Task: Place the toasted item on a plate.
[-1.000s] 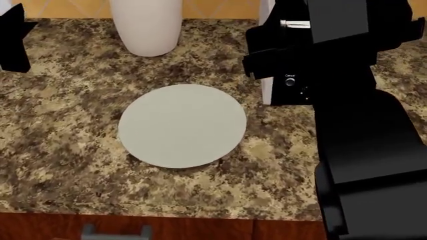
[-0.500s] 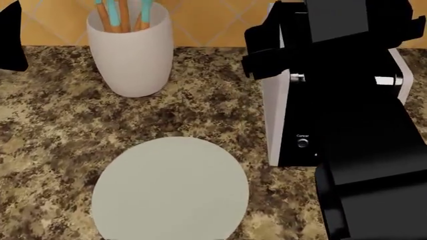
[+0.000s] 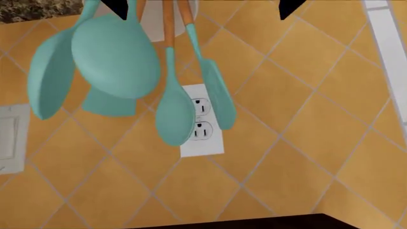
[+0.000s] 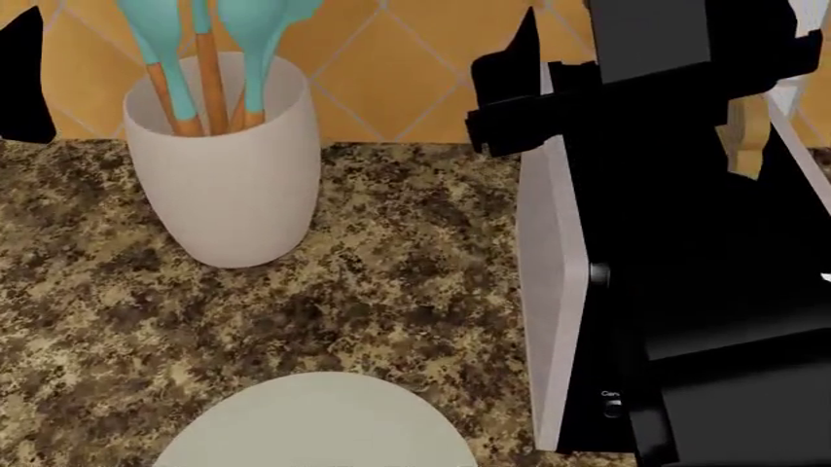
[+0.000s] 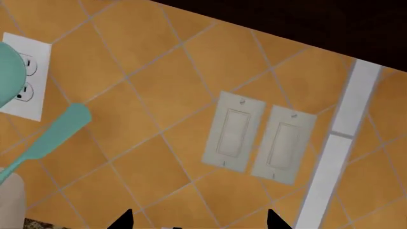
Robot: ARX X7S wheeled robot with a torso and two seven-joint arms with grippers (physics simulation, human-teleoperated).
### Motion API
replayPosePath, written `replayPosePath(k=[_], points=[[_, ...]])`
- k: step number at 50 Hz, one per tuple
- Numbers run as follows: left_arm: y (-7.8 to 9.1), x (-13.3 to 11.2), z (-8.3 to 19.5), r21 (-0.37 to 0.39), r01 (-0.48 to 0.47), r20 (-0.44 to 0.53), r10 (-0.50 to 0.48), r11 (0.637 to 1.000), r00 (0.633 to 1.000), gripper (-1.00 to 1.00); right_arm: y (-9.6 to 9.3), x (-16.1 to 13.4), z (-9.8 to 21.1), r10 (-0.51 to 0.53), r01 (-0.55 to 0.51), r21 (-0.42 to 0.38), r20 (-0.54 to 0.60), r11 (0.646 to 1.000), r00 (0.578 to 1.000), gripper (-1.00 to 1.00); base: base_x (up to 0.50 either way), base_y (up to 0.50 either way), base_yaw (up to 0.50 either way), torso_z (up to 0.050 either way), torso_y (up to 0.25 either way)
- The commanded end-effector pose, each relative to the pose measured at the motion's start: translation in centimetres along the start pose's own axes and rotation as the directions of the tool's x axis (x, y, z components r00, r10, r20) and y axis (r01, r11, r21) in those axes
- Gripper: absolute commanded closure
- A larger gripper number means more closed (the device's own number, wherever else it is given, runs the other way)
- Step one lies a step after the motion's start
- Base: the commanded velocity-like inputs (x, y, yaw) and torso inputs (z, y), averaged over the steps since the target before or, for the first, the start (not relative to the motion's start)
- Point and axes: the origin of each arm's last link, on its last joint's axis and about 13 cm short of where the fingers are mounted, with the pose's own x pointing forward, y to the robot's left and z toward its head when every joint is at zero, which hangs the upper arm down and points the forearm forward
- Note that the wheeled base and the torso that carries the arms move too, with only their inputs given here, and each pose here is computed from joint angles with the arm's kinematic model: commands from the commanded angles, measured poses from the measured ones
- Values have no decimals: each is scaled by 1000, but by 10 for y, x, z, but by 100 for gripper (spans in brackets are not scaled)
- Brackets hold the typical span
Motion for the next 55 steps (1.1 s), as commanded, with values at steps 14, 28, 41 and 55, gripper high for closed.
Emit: replayPosePath(k=[14, 28, 41, 55], points=[[1, 2, -5, -2, -2, -11, 2, 1000, 1000, -100, -24, -3, 35, -110, 114, 15, -162, 993, 981, -100, 0, 0, 0, 0, 0], [2, 0, -10, -4, -2, -20, 2, 1000, 1000, -100, -50, 1, 41, -124, 151, 52, -353, 987, 927, -100, 0, 0, 0, 0, 0], [1, 3, -16, -5, -5, -34, 5, 1000, 999, -100, -61, 7, 35, -136, 177, 56, -431, 983, 892, -100, 0, 0, 0, 0, 0], [2, 3, -19, -4, -9, -46, 9, 1000, 999, -100, -56, 18, 15, -123, 183, 82, -478, 980, 870, -100, 0, 0, 0, 0, 0]])
